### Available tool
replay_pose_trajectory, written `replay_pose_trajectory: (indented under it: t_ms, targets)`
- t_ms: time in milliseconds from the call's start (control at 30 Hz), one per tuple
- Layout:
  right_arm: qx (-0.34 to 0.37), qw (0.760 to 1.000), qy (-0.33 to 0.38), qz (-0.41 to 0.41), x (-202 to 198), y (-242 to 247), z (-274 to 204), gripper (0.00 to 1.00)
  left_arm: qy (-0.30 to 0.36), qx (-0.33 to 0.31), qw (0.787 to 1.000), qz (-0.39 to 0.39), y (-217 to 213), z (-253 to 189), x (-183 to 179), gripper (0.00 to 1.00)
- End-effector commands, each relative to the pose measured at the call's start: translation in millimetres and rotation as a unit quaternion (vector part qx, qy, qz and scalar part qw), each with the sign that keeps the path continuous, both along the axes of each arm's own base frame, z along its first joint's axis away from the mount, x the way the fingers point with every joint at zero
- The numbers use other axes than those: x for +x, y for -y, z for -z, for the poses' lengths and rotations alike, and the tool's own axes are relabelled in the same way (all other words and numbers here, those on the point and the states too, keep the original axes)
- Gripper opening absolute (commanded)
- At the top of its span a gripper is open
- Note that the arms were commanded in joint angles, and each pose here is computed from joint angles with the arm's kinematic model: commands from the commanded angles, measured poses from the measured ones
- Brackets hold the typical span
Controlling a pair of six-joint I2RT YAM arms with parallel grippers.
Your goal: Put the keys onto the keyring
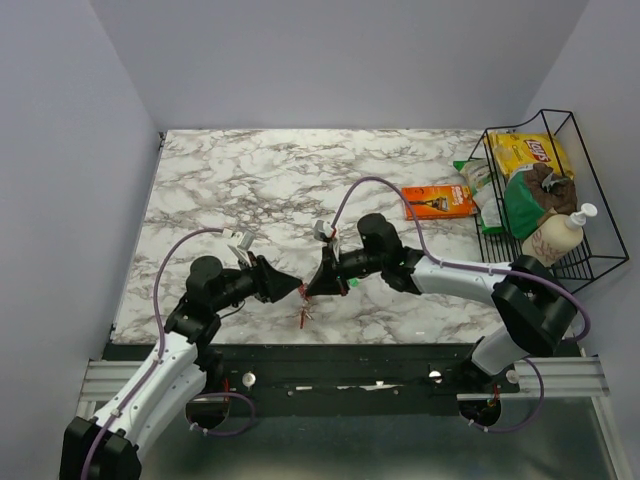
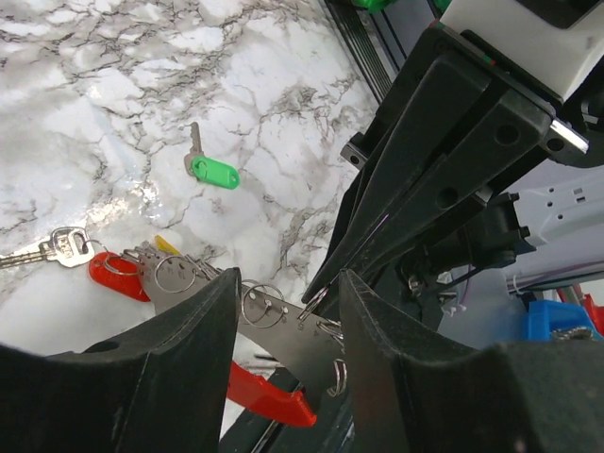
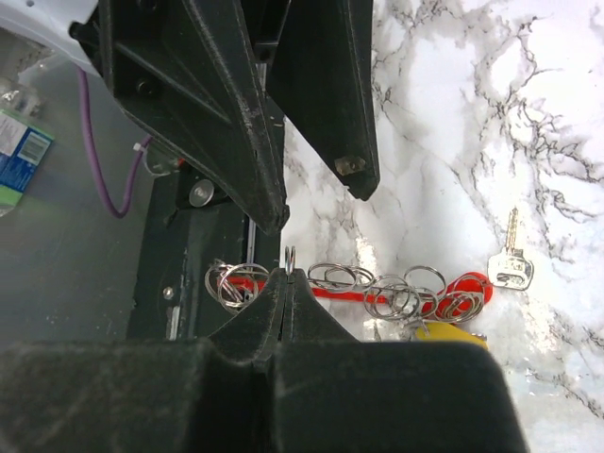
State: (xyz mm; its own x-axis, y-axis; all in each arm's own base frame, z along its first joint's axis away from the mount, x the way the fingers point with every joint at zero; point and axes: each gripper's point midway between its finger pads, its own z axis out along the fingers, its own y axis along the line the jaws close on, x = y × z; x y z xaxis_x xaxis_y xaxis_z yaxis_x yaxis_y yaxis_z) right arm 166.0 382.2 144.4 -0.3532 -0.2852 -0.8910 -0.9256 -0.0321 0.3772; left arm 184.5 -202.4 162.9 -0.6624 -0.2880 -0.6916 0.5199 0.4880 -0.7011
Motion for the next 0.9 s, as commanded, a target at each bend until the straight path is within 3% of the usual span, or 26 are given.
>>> replay_pose_trajectory:
  t_ms: [0, 533, 867]
  targets:
    - [0.032, 0.999, 0.011, -0.027, -3, 0, -27, 0.01, 0.027, -0.016, 0.999, 0.007, 6, -9, 1, 0.52]
    - [0.037, 0.999, 0.010, -0.021, 4, 8, -35, 0.01, 0.028, -0.029, 0.997, 0.070, 22, -7, -24, 0.46]
    - [0.039, 0.999, 0.012, -0.024, 3, 10, -39, 0.01, 0.025, -0.014, 0.998, 0.055, 23, -1, -17, 0.33]
